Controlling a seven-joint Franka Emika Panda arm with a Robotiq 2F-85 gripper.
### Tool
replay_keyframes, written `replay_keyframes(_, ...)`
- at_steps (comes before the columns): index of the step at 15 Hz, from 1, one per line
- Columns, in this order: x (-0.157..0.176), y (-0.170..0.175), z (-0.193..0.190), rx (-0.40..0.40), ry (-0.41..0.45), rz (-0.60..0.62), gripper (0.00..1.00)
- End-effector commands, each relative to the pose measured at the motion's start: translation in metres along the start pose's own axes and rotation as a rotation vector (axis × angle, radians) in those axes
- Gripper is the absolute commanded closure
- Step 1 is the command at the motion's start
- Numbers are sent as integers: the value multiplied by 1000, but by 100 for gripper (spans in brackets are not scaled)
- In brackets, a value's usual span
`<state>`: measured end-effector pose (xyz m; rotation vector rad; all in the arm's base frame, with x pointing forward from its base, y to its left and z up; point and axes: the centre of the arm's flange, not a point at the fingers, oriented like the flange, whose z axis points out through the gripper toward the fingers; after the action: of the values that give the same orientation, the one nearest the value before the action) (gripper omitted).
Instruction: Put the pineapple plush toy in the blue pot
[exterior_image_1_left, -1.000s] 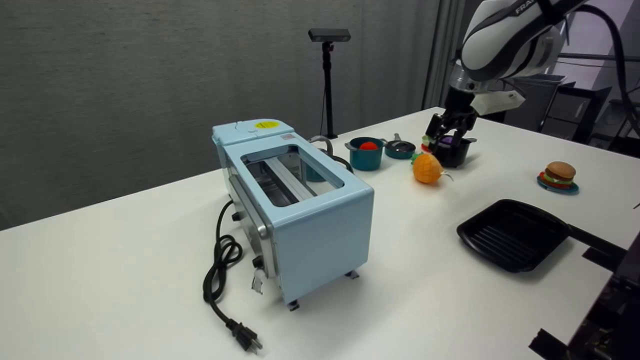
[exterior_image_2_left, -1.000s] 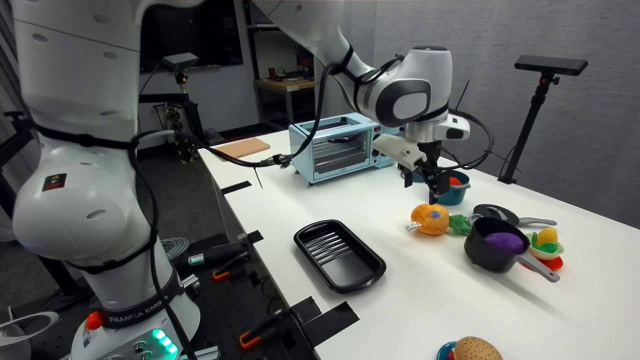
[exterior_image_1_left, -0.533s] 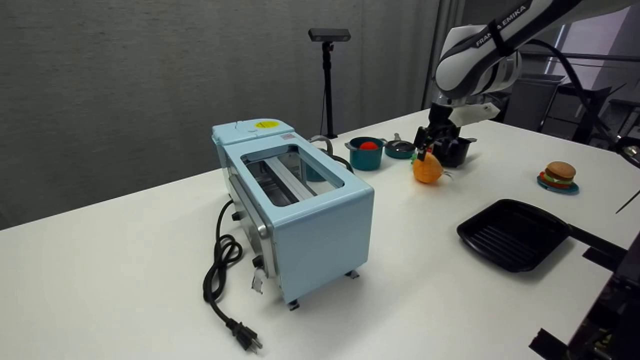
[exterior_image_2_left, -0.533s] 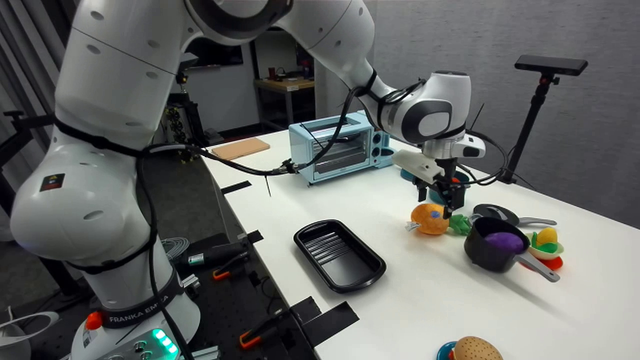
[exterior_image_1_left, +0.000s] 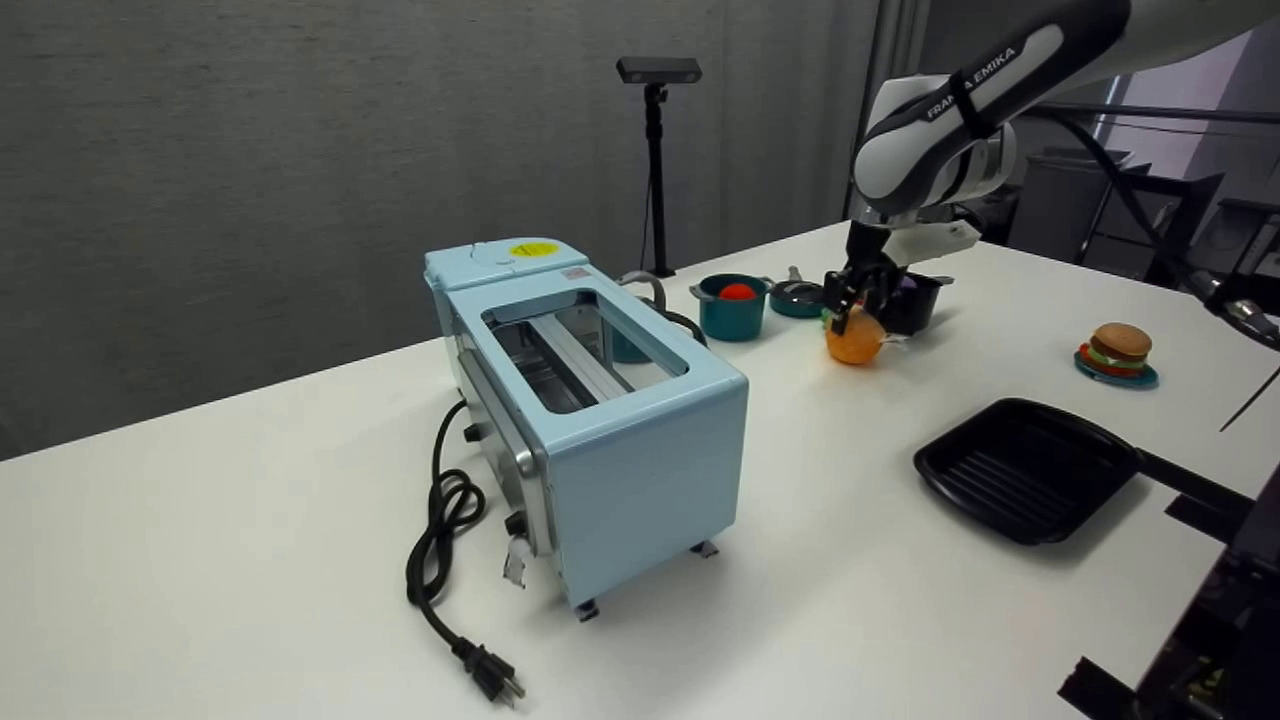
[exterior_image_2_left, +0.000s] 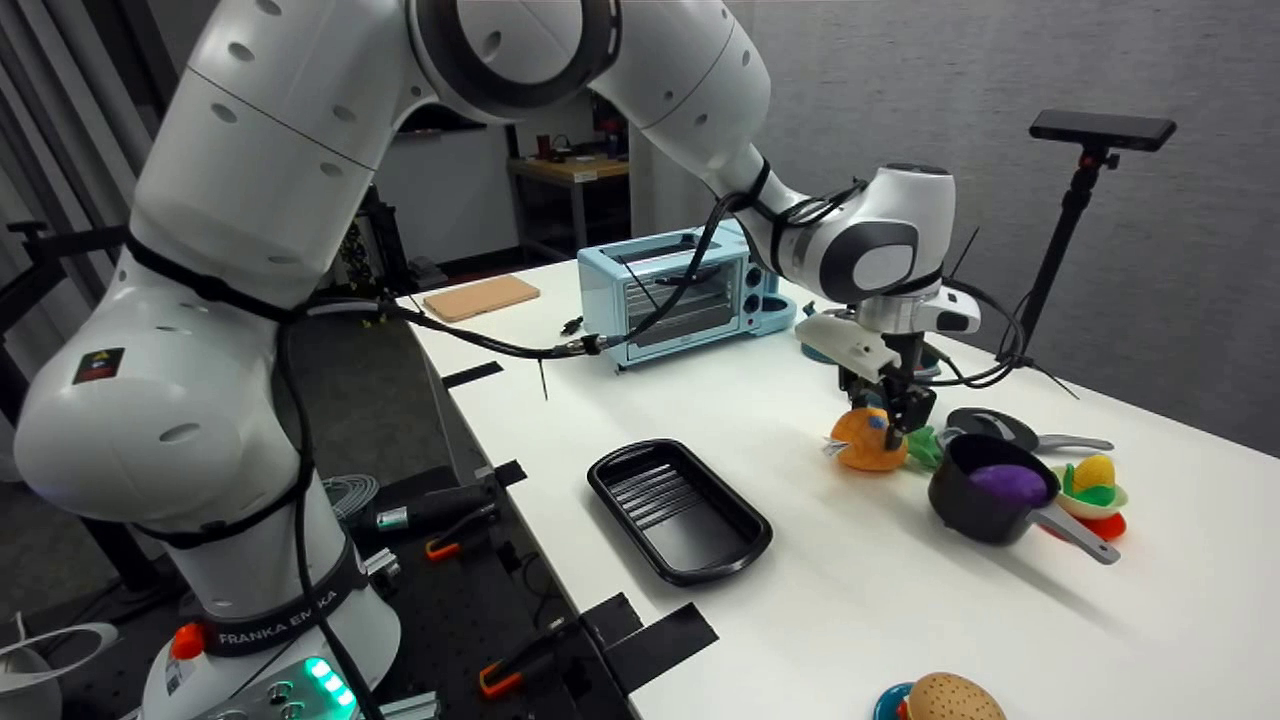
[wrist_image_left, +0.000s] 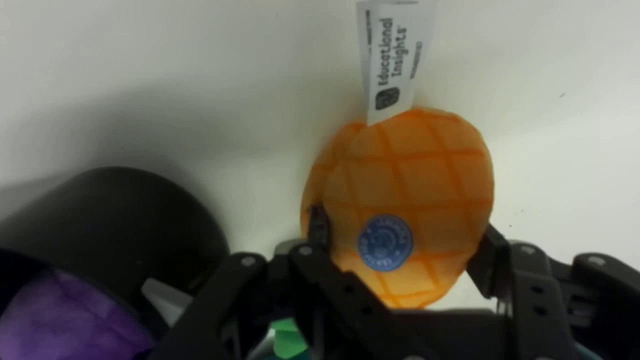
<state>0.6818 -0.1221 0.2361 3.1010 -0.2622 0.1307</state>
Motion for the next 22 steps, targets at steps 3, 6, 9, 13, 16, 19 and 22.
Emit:
replay_keyframes(3,9,1,-32,64,0,-71,79)
replay_keyframes(6,8,-1,-57,126,26,-190,98)
replay_keyframes(9,3,-4,-85,189,59,-312,96)
replay_keyframes(13,-3,-18,-121,250,137,-439,97)
replay_keyframes(16,5,-41,-135,271,207,-462,97)
replay_keyframes(19,18,-63,-139,282,268,-431,97)
replay_keyframes(22,31,-78,-139,274,330,-382,97)
